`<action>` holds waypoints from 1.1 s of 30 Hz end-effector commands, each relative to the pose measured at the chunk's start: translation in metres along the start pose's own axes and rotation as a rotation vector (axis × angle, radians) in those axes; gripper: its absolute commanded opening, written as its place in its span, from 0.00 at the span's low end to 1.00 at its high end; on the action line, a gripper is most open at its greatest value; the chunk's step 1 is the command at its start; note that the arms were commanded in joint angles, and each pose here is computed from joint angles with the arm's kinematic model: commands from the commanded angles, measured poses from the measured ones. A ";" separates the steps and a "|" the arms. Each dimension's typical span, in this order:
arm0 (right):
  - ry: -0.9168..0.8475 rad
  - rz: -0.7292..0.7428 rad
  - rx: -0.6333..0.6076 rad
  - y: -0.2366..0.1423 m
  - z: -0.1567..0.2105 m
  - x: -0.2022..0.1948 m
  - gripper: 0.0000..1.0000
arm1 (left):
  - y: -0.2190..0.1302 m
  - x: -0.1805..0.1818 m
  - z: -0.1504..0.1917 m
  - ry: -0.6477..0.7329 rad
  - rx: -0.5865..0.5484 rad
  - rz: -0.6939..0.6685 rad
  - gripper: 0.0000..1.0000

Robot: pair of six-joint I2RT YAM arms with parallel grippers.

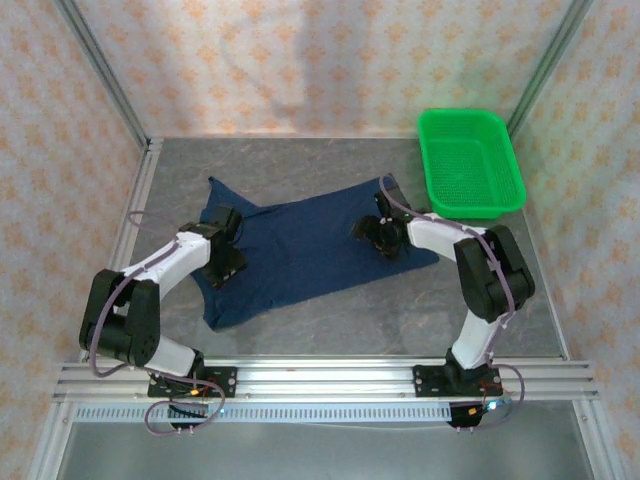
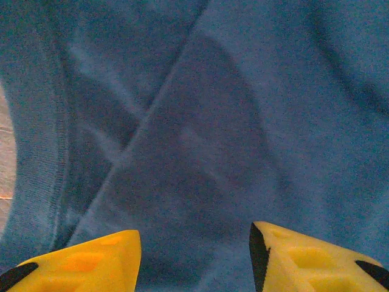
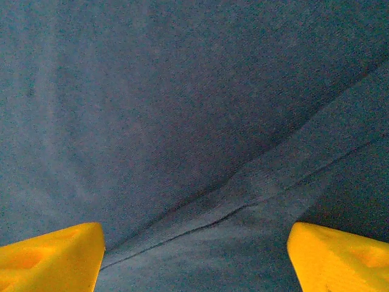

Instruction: Fold and stack the t-shirts

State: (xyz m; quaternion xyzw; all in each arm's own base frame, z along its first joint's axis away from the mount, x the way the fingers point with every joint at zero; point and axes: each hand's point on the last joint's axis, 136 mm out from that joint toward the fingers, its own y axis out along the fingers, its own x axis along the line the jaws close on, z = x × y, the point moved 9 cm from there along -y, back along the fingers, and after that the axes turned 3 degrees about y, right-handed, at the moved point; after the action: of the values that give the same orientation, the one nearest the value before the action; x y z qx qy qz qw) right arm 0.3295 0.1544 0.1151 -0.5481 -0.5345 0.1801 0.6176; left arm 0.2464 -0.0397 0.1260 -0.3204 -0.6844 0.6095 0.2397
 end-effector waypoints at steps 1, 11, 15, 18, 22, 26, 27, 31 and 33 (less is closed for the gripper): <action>0.091 0.133 0.037 0.010 0.029 -0.037 0.81 | 0.014 0.012 -0.005 -0.045 0.016 -0.033 0.51; 0.210 0.198 0.020 -0.015 0.086 -0.063 0.80 | 0.014 0.041 -0.009 -0.036 0.082 -0.047 0.51; 0.185 0.153 -0.063 -0.036 0.079 -0.054 0.81 | -0.009 0.024 -0.020 -0.051 0.056 0.070 0.55; 0.108 0.122 -0.111 -0.063 0.059 -0.032 0.84 | -0.050 0.003 -0.045 -0.048 -0.025 0.137 0.62; 0.004 0.007 -0.093 -0.086 0.028 -0.004 0.86 | -0.088 -0.032 -0.091 -0.044 -0.123 0.205 0.70; -0.072 -0.053 -0.023 -0.091 0.001 0.013 0.86 | -0.086 -0.076 -0.133 -0.035 -0.119 0.295 0.69; -0.088 -0.064 -0.012 -0.090 -0.005 0.017 0.86 | -0.079 -0.087 -0.143 -0.026 -0.102 0.297 0.67; -0.096 -0.083 0.023 -0.077 -0.022 0.025 0.86 | -0.047 -0.116 -0.158 -0.022 0.012 0.318 0.54; -0.082 -0.088 0.037 -0.068 -0.031 0.023 0.85 | -0.037 -0.118 -0.154 -0.014 0.035 0.299 0.54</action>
State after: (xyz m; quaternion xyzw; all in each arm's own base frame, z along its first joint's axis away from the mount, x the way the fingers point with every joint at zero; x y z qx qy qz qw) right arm 0.3362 0.1377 0.2011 -0.5268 -0.5817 0.1515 0.6010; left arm 0.4394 -0.0164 0.1988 -0.4225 -0.6454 0.6246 0.1215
